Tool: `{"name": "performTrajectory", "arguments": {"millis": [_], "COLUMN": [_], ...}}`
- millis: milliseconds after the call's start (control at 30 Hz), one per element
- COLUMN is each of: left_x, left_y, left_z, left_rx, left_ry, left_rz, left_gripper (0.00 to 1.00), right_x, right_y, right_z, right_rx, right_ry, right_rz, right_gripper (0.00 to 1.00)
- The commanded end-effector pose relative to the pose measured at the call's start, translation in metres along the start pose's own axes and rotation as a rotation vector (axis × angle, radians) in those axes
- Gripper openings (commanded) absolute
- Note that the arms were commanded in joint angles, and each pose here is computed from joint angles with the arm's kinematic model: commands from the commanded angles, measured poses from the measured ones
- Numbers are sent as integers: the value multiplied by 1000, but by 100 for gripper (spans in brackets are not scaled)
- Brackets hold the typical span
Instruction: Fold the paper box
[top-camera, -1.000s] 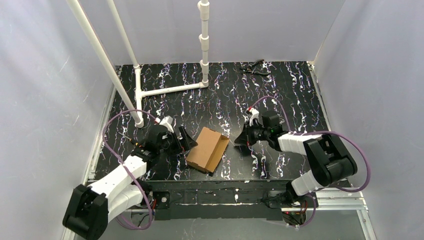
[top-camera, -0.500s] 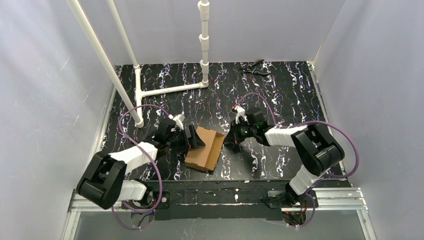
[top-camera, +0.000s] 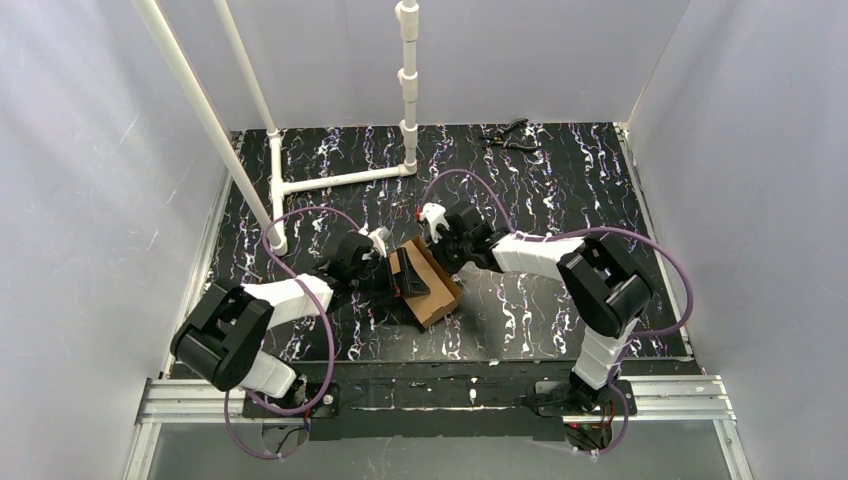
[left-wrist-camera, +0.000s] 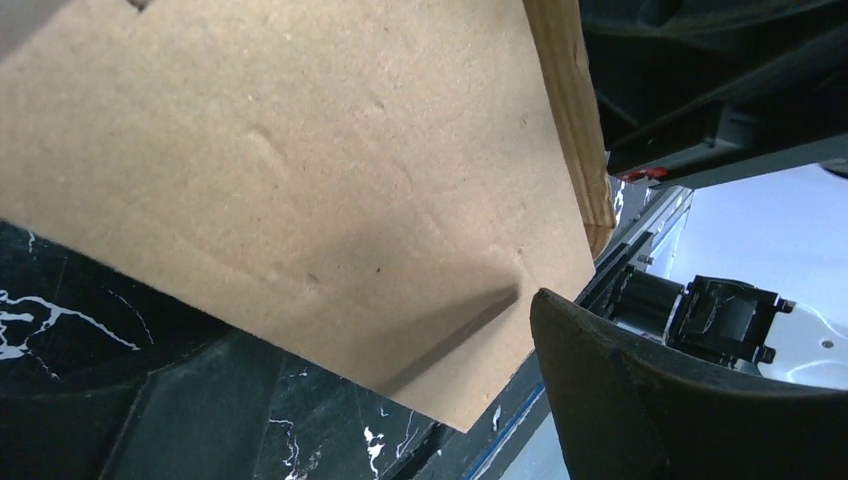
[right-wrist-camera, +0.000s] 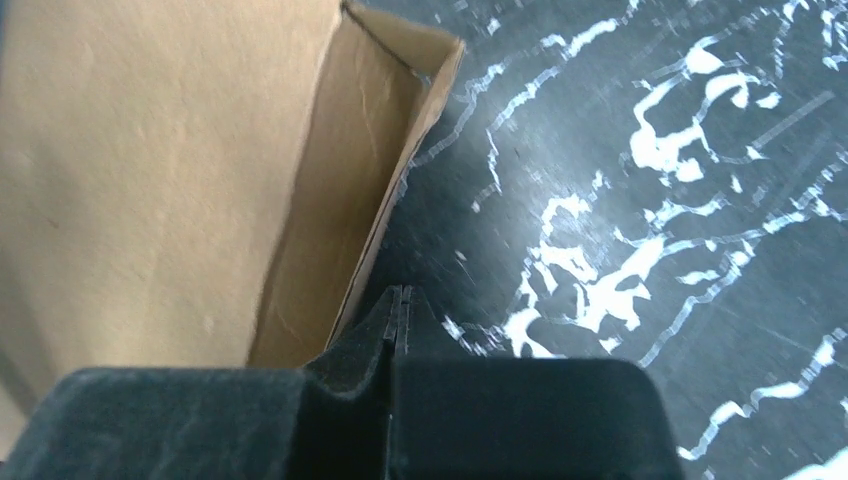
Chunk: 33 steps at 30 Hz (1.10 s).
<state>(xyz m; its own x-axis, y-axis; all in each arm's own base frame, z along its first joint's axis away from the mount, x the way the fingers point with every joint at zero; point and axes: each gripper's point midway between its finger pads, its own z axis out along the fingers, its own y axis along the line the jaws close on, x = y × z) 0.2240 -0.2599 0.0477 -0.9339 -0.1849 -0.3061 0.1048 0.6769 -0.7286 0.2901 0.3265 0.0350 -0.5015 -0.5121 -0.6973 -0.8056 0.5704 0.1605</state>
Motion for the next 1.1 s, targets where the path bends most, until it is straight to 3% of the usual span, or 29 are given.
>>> {"name": "performTrajectory", "arguments": {"millis": [0, 233, 533, 633, 700, 900, 967, 1067], "left_x": [-14, -14, -61, -71, -72, -68, -67, -67], "left_y": [5, 13, 33, 33, 33, 32, 29, 23], "left_z": [-7, -35, -48, -32, -19, 6, 9, 10], "left_rx": [-53, -52, -156, -180, -184, -171, -160, -144], "left_ry": [-103, -199, -337, -280, -230, -124, -104, -95], "left_rz": [-4, -69, -217, -232, -245, -261, -252, -236], "left_gripper": [89, 98, 96, 90, 81, 57, 55, 54], "right_x": [17, 13, -20, -32, -32, -27, -27, -27], "right_y": [-22, -62, -73, -68, -52, 31, 42, 20], "right_z": [-25, -41, 11, 26, 33, 33, 30, 29], "right_rx": [116, 150, 52, 5, -45, -139, -107, 7], "right_ry": [50, 1, -33, -20, 16, 54, 48, 53], "right_rz": [-130, -46, 85, 113, 105, -88, -145, -170], "right_gripper": [1, 16, 13, 10, 8, 5, 5, 5]}}
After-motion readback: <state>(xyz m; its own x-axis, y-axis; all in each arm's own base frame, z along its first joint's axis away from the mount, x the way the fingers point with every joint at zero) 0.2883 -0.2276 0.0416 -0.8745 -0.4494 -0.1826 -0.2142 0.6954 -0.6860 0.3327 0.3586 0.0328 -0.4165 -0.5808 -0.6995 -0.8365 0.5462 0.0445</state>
